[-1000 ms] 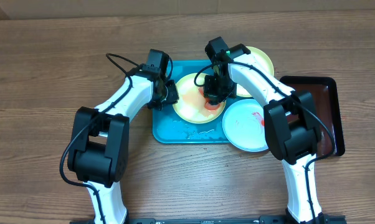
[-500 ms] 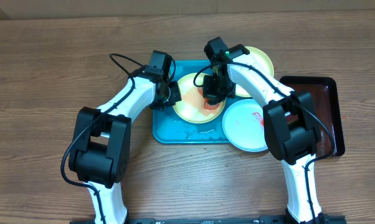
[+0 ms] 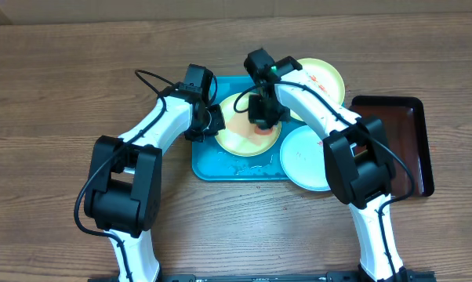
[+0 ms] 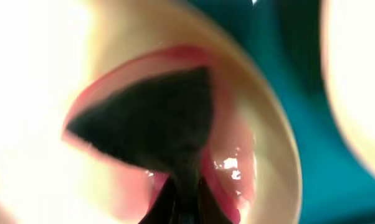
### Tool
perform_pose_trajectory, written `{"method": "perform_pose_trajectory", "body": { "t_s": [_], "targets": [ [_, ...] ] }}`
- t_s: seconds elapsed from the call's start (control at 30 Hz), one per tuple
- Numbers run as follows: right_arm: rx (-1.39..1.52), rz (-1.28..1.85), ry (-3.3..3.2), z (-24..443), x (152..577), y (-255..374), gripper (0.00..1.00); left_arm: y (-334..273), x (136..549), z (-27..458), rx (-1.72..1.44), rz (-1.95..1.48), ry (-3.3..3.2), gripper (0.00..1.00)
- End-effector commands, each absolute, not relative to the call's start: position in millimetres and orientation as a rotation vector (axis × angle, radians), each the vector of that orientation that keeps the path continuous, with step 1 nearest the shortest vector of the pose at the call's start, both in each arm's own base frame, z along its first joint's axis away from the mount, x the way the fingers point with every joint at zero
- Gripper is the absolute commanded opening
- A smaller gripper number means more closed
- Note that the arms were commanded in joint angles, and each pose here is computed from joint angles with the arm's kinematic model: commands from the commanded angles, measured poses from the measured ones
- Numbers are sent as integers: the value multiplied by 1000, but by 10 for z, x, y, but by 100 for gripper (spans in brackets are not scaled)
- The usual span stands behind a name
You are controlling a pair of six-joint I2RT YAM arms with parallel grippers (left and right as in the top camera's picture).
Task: Clean dirty plates on tray and stack at the side
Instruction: 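Scrub the yellow plate surface with the sponge in circles, right gripper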
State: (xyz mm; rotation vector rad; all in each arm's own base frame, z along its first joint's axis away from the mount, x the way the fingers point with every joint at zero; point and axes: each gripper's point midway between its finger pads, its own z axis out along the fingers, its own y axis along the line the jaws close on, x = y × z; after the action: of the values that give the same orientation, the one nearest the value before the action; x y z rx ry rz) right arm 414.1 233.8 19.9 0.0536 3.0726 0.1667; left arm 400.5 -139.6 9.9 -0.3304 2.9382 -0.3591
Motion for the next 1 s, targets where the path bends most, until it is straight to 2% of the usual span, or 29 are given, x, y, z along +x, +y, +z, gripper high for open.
{"method": "perform_pose_trajectory", "body": {
  "t_s": [0.0, 0.23, 0.4, 0.73, 0.97],
  "targets": [
    [-2, 237, 3026, 214, 4238, 2526, 4, -1325, 4013, 190, -350, -349, 2918, 4],
    [-104, 362, 3105, 224, 3909, 2863, 4, -1320, 3994, 185, -352, -345, 2926, 4],
    [-155, 304, 3167, 205, 3739, 2802, 3, -1319, 3988, 183, -352, -345, 2928, 4],
    [4, 184, 3159, 184, 3993, 2296, 4, -1319, 3989, 183, -352, -344, 2928, 4],
    [-23, 227, 3018, 213, 4286, 2456, 4, -1318, 3987, 183, -352, -344, 2929, 4]
  ]
}}
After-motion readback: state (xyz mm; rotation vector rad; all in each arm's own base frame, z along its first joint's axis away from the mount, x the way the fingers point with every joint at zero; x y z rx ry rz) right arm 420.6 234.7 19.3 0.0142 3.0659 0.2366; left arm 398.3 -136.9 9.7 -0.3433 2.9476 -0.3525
